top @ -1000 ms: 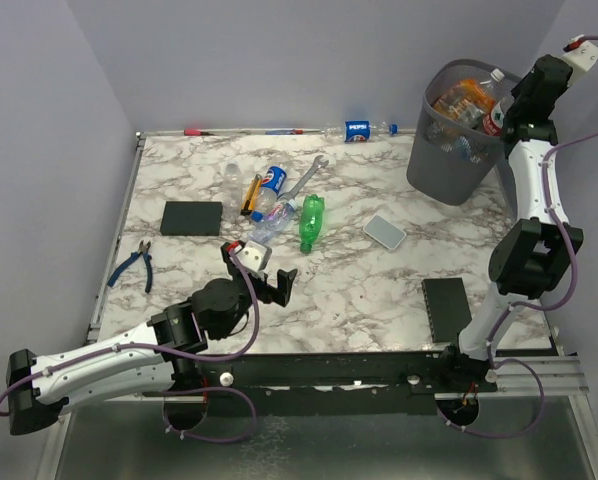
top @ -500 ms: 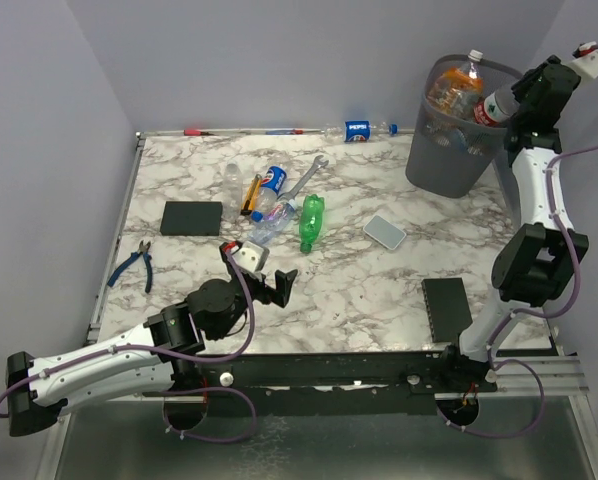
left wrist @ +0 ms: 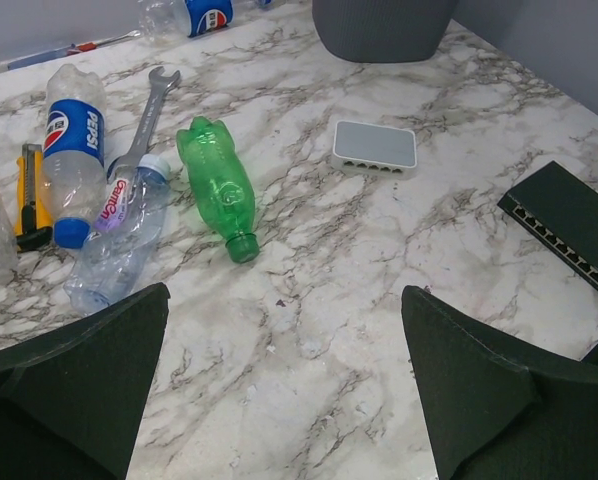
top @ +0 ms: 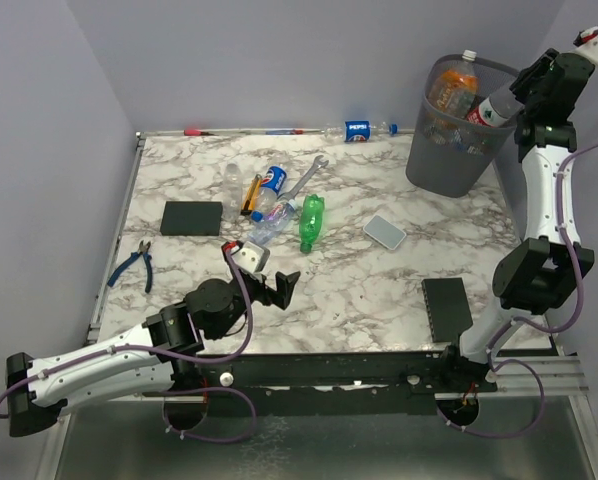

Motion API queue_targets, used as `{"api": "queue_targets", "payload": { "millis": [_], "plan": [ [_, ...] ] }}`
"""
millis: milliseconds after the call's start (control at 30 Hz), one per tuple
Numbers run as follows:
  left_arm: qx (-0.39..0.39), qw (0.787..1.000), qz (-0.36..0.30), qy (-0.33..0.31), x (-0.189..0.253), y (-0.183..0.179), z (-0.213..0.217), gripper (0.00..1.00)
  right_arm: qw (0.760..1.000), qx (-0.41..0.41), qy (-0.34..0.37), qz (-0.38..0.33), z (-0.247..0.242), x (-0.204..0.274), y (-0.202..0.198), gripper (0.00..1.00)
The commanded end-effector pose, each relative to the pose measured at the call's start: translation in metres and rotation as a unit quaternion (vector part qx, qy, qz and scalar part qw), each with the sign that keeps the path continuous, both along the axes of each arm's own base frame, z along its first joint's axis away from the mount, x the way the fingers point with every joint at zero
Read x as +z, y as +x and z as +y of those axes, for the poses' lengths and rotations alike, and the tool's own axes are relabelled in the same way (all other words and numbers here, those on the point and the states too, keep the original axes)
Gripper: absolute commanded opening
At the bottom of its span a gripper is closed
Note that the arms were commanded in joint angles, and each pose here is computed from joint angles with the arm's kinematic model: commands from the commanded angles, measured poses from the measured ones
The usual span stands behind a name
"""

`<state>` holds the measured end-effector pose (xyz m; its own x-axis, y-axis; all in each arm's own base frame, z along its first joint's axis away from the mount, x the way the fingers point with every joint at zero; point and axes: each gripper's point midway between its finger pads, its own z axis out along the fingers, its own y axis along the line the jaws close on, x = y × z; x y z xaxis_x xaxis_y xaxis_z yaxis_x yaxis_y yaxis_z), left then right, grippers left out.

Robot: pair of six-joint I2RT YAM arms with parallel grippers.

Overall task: Put the plastic bottles in the bin
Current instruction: Place the plastic bottle in the trash bin.

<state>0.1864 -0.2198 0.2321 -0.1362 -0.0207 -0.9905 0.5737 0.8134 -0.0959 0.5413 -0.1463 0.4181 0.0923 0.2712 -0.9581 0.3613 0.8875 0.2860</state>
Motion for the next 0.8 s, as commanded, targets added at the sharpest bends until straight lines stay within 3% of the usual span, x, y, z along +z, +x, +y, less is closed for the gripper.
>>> {"api": "queue_targets", "payload": {
  "millis": [0,167,500,767],
  "plan": [
    [-0.011,1.0,0.0,-0.018,0.011,-0.004,0.0,0.99,0.996,-0.084,-0.023,0.006,-0.027,0.0,-0.023,0.01],
    [-0.007,1.0,0.001,-0.011,0.008,-0.002,-0.001,0.99,0.988,-0.147,-0.036,-0.033,-0.051,0.019,-0.033,0.01],
    [0.008,1.0,0.002,0.007,0.0,0.003,0.002,0.99,0.986,-0.136,-0.009,-0.093,-0.06,0.022,0.006,0.01],
    [0.012,1.0,0.004,0.027,-0.007,0.005,-0.001,0.99,0.997,-0.049,0.008,-0.066,-0.041,-0.009,0.057,0.01]
  ]
}}
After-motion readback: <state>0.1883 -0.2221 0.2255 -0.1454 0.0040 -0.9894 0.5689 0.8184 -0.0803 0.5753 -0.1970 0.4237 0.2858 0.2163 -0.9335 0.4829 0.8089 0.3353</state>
